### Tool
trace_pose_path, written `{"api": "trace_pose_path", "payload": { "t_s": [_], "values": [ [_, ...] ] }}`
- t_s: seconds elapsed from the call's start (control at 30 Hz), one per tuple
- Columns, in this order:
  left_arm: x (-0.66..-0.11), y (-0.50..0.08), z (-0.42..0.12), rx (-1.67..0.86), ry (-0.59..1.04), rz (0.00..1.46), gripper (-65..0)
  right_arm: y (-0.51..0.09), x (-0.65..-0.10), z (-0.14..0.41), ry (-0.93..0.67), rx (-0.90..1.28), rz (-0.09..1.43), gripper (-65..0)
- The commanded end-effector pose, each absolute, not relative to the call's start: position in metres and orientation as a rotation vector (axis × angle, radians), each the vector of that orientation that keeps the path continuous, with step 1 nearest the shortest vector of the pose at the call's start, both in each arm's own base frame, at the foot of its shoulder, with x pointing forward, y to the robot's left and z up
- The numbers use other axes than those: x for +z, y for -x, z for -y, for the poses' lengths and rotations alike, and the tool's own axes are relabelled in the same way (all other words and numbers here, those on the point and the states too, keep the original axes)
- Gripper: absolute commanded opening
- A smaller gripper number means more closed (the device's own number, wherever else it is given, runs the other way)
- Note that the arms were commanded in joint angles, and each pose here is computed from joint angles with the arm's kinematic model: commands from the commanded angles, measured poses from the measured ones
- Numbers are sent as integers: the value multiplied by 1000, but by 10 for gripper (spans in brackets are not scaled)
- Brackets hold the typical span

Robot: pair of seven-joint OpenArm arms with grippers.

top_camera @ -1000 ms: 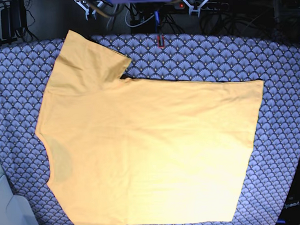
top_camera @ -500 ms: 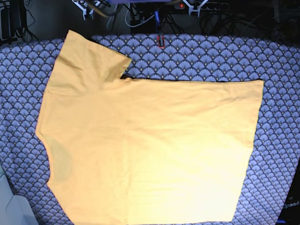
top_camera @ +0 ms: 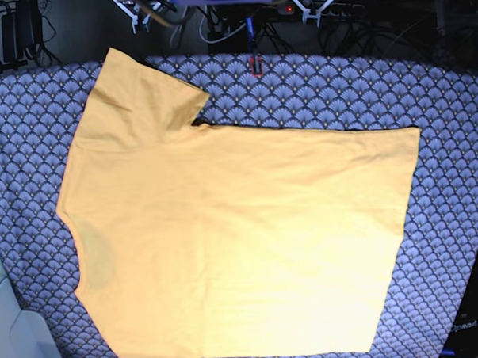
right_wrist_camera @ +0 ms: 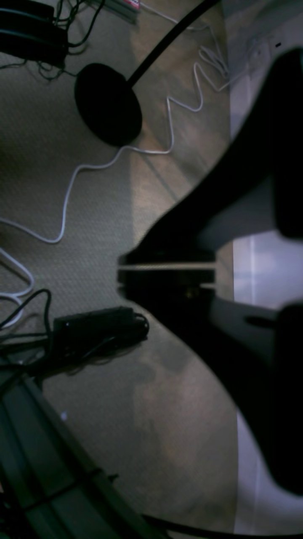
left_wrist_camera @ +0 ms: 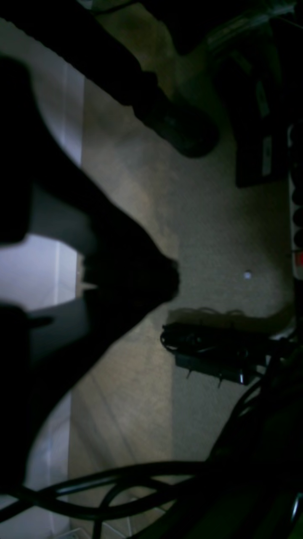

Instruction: Fold the T-shirt properly

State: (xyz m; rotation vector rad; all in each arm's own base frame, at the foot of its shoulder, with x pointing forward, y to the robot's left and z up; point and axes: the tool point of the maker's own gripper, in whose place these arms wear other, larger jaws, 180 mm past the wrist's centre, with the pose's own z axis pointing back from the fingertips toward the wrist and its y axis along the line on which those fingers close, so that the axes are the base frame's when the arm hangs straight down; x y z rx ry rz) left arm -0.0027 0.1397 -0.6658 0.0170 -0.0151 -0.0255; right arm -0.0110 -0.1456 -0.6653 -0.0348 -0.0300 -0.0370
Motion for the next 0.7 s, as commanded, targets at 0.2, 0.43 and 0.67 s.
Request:
{"api": "trace_pose_path", "payload": {
  "t_s": [0.2, 0.43, 0.67],
  "values": [
    [-666, 6, -139, -23, -14, 13, -650, 12, -665, 147, 30, -35, 34, -650],
    [-666, 14, -140, -22, -14, 1, -650, 13, -665, 154, 41, -35, 36, -650],
    [-666, 17, -139, -22, -11, -2, -650, 16, -664, 155, 43, -34, 50, -650]
  ]
}}
